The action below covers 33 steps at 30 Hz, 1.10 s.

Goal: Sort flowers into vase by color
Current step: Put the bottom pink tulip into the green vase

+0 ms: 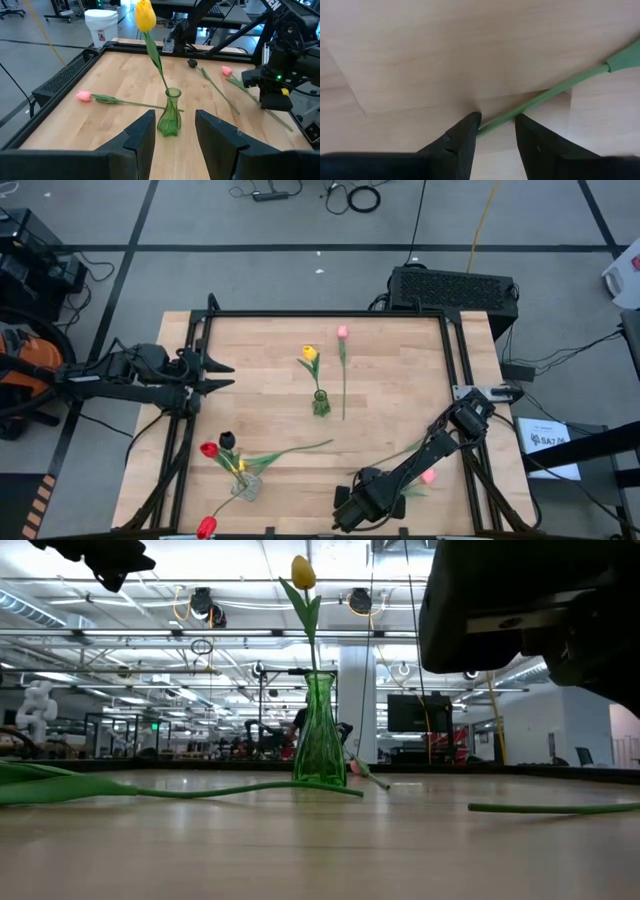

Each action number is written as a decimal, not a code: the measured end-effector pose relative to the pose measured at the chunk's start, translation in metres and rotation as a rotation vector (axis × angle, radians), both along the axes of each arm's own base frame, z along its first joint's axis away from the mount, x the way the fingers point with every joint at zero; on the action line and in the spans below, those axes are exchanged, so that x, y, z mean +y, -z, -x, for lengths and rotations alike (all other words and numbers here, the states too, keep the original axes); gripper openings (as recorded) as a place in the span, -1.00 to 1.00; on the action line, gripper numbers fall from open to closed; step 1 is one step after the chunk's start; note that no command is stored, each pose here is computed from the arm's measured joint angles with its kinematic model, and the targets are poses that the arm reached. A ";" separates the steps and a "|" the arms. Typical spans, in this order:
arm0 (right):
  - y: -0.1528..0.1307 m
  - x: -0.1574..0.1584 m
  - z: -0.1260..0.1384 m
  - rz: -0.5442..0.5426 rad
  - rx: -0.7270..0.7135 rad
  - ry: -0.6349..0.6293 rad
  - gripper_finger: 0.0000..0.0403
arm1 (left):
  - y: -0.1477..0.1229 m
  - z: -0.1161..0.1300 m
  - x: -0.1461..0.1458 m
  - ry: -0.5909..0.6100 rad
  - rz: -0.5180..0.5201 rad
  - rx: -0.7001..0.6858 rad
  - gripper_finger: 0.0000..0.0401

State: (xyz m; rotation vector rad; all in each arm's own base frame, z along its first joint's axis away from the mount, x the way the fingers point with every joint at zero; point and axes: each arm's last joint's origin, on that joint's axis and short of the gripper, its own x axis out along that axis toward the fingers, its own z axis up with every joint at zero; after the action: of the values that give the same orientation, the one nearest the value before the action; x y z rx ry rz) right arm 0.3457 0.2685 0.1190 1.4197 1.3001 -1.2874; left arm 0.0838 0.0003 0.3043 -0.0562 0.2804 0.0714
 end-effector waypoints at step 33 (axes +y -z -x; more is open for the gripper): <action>-0.118 -0.044 0.016 0.461 -0.455 0.007 -1.00 | 0.000 0.000 0.000 0.001 0.019 -0.003 -0.28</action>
State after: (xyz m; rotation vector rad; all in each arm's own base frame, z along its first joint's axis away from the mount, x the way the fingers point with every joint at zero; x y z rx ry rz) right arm 0.3302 0.2244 0.2369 1.2807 0.6452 -1.0919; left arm 0.0837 0.0002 0.3044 -0.0755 0.2786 0.0680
